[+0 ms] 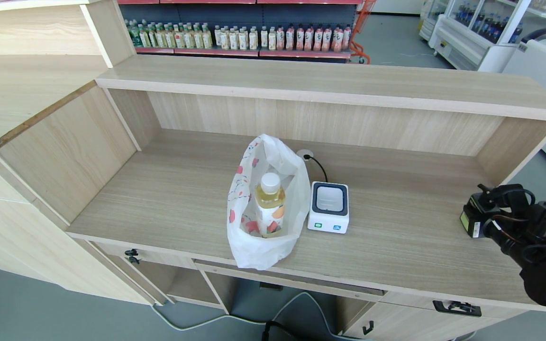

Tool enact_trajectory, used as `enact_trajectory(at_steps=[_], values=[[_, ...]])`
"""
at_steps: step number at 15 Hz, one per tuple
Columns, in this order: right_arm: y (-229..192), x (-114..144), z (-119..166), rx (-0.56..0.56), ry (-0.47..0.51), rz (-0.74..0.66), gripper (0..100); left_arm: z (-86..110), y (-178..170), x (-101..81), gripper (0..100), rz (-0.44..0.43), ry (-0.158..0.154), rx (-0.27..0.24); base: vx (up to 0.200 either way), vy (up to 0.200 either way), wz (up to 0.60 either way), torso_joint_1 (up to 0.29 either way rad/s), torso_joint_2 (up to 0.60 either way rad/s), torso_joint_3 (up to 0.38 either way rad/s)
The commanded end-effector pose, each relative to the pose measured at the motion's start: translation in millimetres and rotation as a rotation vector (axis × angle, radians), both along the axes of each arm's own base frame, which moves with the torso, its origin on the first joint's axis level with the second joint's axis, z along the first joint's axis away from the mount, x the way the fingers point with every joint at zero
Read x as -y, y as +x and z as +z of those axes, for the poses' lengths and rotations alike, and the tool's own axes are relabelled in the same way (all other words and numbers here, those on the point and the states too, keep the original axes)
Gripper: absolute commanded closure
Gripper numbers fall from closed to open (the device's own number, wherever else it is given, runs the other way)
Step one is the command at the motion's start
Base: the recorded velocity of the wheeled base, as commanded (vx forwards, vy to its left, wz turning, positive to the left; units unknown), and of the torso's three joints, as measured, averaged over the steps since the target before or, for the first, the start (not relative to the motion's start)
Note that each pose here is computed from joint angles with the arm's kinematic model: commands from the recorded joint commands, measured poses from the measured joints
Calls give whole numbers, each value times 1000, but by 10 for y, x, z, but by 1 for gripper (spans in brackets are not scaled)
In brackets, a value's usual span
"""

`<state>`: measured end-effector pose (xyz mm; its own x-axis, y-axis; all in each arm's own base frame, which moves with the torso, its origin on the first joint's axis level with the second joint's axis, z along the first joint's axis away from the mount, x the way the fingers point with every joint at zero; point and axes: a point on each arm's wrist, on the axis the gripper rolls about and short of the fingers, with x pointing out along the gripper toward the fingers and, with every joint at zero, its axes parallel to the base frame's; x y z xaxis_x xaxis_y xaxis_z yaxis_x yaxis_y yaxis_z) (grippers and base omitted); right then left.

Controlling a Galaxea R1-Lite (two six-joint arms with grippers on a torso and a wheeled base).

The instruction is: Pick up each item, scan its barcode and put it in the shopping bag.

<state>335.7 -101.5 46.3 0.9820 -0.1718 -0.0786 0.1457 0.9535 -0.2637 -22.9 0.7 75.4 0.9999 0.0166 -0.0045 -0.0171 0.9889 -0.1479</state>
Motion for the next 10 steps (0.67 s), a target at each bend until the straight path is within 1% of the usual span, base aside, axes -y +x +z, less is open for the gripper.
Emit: enact_trajectory(at_steps=[1, 2, 3, 5, 6, 8, 9, 10], values=[[25, 9, -6, 6, -1, 0, 100, -1, 0, 0, 0, 0, 0, 0, 0, 0, 0, 0, 0, 0], [20, 7, 14, 10, -4, 0, 100, -1, 0, 0, 0, 0, 0, 0, 0, 0, 0, 0, 0, 0], [9, 15, 49, 14, -30, -3, 100, -1, 0, 0, 0, 0, 0, 0, 0, 0, 0, 0, 0, 0], [-88, 1, 263, 44, -130, -1, 100, -1, 0, 0, 0, 0, 0, 0, 0, 0, 0, 0, 0, 0], [-173, -32, 369, 57, -155, 1, 100, -1, 0, 0, 0, 0, 0, 0, 0, 0, 0, 0, 0, 0], [-502, -181, 696, 100, -241, 14, 100, -1, 0, 0, 0, 0, 0, 0, 0, 0, 0, 0, 0, 0], [-727, -285, 805, 106, -300, 48, 100, -1, 0, 0, 0, 0, 0, 0, 0, 0, 0, 0, 0, 0], [-953, -385, 901, 128, -343, 130, 100, -1, 0, 0, 0, 0, 0, 0, 0, 0, 0, 0, 0, 0]])
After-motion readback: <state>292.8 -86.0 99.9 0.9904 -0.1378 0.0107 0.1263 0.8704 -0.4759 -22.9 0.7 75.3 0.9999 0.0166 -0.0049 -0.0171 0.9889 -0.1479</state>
